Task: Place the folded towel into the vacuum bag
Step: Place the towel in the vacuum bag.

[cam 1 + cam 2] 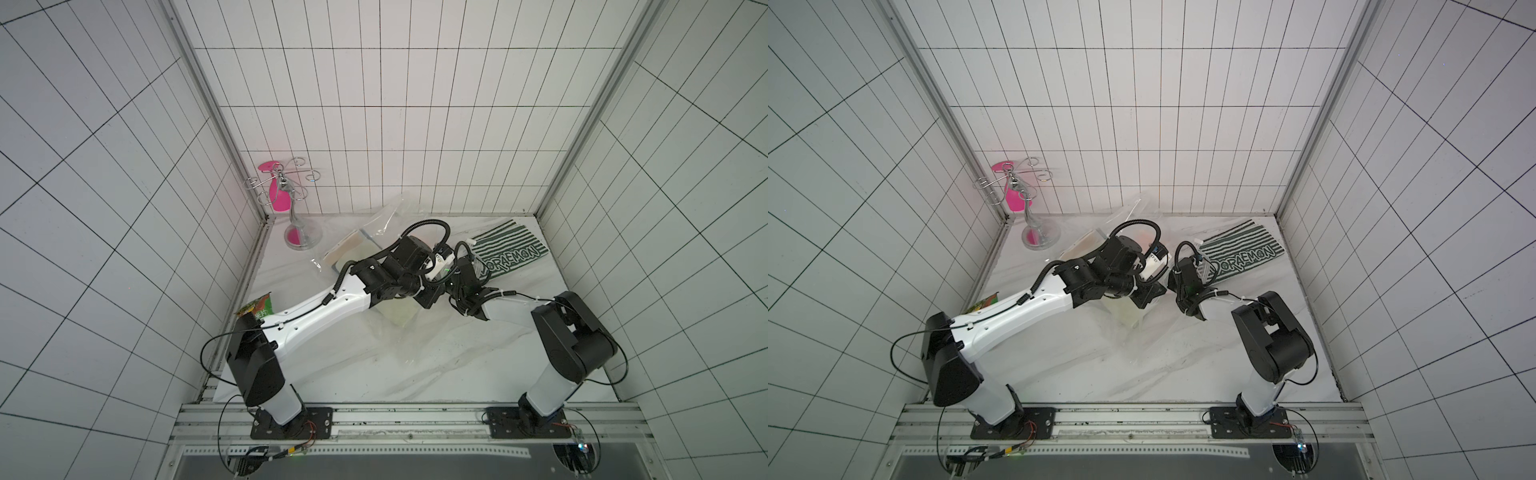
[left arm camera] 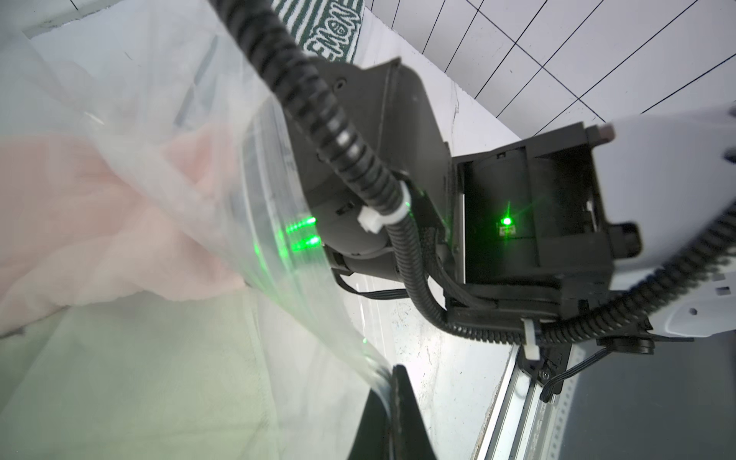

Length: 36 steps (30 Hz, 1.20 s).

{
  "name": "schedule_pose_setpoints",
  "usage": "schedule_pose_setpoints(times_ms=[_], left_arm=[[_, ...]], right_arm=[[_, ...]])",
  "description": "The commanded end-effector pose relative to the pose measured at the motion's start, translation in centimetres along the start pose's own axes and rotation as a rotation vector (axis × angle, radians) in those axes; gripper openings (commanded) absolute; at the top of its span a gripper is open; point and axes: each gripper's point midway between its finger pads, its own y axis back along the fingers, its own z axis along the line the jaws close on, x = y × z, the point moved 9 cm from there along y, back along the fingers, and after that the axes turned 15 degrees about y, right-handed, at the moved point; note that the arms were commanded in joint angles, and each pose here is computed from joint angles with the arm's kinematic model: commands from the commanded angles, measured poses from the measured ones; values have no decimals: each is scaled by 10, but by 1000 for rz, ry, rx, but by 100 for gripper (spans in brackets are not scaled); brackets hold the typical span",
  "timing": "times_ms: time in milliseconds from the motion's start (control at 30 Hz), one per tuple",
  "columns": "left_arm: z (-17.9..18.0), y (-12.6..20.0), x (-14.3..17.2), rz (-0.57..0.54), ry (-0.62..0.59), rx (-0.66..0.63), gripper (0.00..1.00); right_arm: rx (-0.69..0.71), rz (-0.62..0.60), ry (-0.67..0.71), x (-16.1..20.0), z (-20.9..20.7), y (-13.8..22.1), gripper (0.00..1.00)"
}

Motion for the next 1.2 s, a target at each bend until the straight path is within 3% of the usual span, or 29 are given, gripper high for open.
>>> schedule_pose_setpoints(times_ms=[0, 67, 233, 533, 633, 733, 767, 833, 900, 933, 1067, 1167], left_arm=[[-11, 3, -2, 9, -14, 34, 0], [-10, 2, -2, 11, -17, 27, 0], [-8, 2, -4, 10, -24, 12, 0], [-19, 19, -11, -18, -14, 56, 0], [-21, 19, -10, -6, -10, 61, 0], [-21, 18, -10, 8, -8, 58, 0], [-22, 19, -11, 7, -9, 61, 0], [-25, 21, -13, 5, -10, 68, 0], [-28, 22, -14, 4, -9, 78, 0], [-30, 23, -14, 3, -12, 81, 0], [-33, 22, -14, 6, -8, 89, 0], [-32, 20, -13, 15, -5, 80, 0]], right_arm=[[142, 71, -62, 21, -31, 1, 37], [102, 80, -63, 20, -29, 7, 52], [28, 93, -51, 9, -17, 46, 68], [-2, 193, -46, 37, -21, 105, 72], [-24, 175, 17, 55, -20, 115, 62], [-90, 133, 122, 63, -9, 122, 43], [-114, 115, 157, 64, -3, 125, 31], [-141, 66, 219, 64, 11, 129, 16], [-133, 25, 266, 60, 22, 126, 13], [-117, 9, 272, 58, 24, 122, 15], [-84, -109, 216, 50, 27, 94, 40], [-41, -139, 256, 46, 35, 73, 52]])
